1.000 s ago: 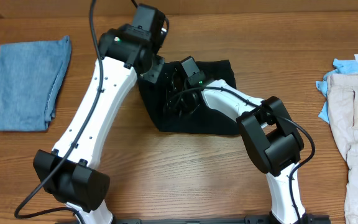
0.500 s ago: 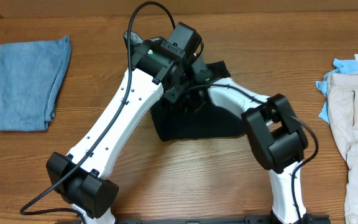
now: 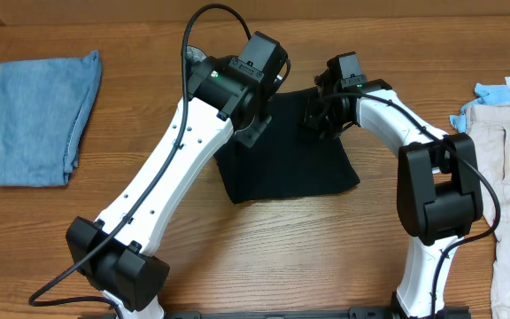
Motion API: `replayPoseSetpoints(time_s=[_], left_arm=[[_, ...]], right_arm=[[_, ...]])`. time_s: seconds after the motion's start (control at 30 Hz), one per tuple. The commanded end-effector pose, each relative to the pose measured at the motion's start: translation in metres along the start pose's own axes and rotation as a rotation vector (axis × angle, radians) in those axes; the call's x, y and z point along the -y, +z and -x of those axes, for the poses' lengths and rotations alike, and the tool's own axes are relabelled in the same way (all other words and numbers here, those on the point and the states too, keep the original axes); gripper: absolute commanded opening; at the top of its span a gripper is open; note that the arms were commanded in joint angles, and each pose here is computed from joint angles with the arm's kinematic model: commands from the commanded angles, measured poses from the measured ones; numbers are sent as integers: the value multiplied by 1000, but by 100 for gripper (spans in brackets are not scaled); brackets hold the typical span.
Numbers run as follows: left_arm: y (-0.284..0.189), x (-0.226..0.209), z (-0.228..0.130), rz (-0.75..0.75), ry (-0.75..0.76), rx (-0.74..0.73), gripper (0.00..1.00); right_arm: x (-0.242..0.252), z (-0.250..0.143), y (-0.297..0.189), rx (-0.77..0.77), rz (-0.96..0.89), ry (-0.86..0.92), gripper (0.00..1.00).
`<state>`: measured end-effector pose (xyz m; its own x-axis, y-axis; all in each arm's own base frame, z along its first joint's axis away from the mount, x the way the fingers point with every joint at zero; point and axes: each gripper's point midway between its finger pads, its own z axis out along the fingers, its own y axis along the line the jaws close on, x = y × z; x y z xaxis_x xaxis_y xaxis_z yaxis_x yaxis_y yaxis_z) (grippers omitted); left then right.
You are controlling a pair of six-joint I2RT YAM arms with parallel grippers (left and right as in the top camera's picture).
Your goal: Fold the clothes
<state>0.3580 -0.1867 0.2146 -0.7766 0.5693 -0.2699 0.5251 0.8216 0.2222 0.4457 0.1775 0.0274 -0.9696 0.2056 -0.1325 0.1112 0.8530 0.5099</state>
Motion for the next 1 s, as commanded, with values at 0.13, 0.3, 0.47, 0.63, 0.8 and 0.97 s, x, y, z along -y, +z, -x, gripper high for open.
replayPoseSetpoints(time_s=[0.13,0.3,0.47,0.63,0.8,0.97], left_arm=[[-20,12,12,-43,64,81,4],[-21,26,15,-119,142,100,4],[-20,44,9,-200,199,83,4],[5,76,22,-209,254,98,4],[5,75,46,-147,248,184,4],[10,74,51,-141,238,192,4]], right_arm=[[10,-2,26,13,-62,128,4],[-17,-20,58,-14,-23,157,4],[-38,-15,63,24,23,150,4],[-44,-22,67,14,18,135,4],[-45,-21,69,39,-2,120,4],[-64,-3,47,80,77,51,4]])
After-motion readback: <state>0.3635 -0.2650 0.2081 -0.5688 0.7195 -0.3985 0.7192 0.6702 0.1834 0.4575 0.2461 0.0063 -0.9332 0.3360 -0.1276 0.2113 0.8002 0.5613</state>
